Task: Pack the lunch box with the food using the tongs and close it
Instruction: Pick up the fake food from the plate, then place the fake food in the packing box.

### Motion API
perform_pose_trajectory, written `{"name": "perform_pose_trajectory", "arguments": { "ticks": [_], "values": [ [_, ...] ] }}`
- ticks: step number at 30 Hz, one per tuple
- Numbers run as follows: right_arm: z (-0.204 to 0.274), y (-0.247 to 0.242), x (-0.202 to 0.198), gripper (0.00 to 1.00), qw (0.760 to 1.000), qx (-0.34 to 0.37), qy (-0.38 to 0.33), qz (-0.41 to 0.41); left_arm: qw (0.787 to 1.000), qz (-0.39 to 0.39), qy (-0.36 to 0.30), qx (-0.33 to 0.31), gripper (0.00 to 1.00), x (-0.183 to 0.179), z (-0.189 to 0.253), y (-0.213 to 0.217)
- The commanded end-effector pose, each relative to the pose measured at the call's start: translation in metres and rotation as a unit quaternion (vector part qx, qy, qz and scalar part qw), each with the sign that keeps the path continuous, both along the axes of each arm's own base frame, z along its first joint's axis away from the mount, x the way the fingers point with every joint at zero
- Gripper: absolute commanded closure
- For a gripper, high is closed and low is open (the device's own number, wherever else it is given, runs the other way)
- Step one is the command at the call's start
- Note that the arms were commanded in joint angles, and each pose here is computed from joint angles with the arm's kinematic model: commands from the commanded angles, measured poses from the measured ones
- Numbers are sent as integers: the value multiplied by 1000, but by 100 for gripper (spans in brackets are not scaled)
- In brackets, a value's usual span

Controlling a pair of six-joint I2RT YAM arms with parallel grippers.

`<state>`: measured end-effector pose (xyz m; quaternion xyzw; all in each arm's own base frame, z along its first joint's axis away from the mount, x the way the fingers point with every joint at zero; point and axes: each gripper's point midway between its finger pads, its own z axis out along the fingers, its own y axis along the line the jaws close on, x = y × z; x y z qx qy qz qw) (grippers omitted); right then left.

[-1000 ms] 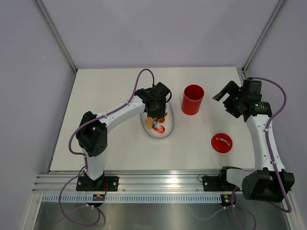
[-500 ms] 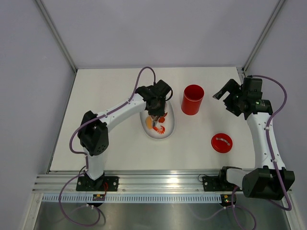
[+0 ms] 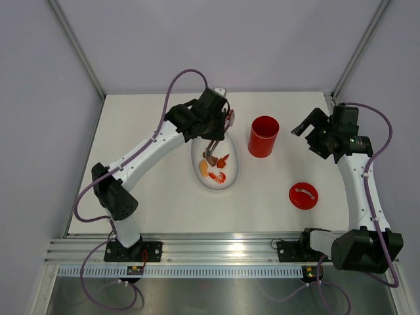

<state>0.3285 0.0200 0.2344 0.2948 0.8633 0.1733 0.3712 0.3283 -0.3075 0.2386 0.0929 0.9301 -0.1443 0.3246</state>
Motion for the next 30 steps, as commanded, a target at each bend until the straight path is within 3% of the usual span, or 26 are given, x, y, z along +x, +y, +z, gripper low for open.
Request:
{"name": "perform_pose_trajectory", "arguments": {
  "ticks": [1,9,17,20,26,30],
  "values": [
    [16,1,0,0,1000,-8,-26,5,992,-40,-86,-78,87,5,77,-23],
    [13,-2,-5,1,1000,-13,-26,-5,982,-110,-99,-117,86,1,96,-73],
    [11,-4,-9,0,1000,-16,-25,-10,982,-141,-50,-119,84,-4,59,-99],
    [11,-3,-10,1,1000,-14,-25,-12,983,-141,-38,-112,80,-2,47,-102],
    [10,-3,-11,1,1000,-14,-25,-14,983,-146,-24,-106,61,-2,33,-107],
    [8,-3,-12,1,1000,-12,-23,-15,984,-146,-23,-103,55,-1,32,-107]
  ]
}}
